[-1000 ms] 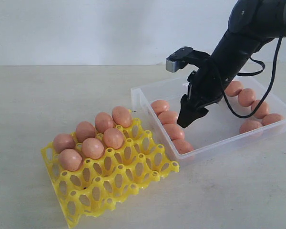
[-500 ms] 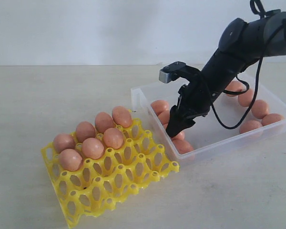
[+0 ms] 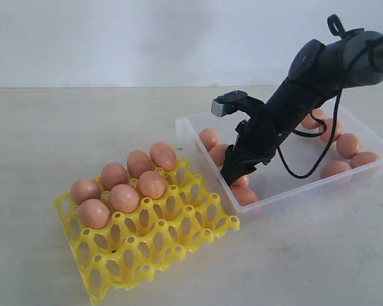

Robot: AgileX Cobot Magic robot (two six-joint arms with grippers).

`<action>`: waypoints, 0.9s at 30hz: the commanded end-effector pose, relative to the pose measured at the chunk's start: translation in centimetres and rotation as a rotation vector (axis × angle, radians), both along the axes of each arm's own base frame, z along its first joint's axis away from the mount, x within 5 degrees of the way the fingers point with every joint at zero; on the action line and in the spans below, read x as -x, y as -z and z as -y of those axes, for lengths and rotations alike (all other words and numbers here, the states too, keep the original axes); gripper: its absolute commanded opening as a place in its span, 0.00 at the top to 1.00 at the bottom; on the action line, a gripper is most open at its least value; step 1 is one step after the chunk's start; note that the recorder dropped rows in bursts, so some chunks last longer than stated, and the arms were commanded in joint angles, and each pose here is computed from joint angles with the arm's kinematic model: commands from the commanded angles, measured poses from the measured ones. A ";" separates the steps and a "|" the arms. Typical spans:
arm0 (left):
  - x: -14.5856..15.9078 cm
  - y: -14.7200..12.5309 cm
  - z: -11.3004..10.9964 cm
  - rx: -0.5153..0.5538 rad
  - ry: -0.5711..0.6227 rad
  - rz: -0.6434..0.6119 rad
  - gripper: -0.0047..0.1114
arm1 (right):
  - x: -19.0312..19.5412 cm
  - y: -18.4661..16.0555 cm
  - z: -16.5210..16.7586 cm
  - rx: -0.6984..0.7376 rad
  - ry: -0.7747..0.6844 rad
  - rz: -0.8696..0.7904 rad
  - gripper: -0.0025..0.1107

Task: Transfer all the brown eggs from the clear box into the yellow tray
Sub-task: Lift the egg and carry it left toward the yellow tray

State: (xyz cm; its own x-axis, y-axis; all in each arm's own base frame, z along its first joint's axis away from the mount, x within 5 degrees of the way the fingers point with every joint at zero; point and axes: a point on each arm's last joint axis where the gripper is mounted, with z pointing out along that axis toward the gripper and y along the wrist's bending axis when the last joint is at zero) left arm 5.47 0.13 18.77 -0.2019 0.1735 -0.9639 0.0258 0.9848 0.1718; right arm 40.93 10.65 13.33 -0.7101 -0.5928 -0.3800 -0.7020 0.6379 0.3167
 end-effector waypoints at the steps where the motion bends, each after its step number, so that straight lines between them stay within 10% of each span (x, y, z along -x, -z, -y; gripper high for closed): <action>1: 0.0 0.1 0.0 0.005 0.007 0.000 0.92 | 0.6 -2.0 0.0 -0.018 -0.009 -0.014 0.98; 7: 0.0 0.1 0.0 0.005 0.007 0.000 0.92 | 1.2 -12.0 1.4 0.055 0.125 0.329 0.98; 14: 0.0 0.1 0.0 0.005 0.007 0.000 0.92 | 4.6 -21.9 1.8 -0.210 0.488 0.587 0.98; 22: 0.0 0.1 0.0 0.005 0.007 0.000 0.92 | 9.7 -23.7 1.3 -0.395 0.892 1.127 0.98; 27: 0.0 0.1 0.0 0.005 0.007 0.000 0.92 | 11.1 -21.7 -0.1 -0.652 1.060 0.985 0.98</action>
State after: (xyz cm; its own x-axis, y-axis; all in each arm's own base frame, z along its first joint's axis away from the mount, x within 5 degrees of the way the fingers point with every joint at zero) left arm 5.47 0.13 18.77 -0.2019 0.1735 -0.9639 0.0258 0.9848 0.1718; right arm 30.36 10.63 35.54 -0.0273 0.2425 -0.9698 -0.1401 0.9596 0.2439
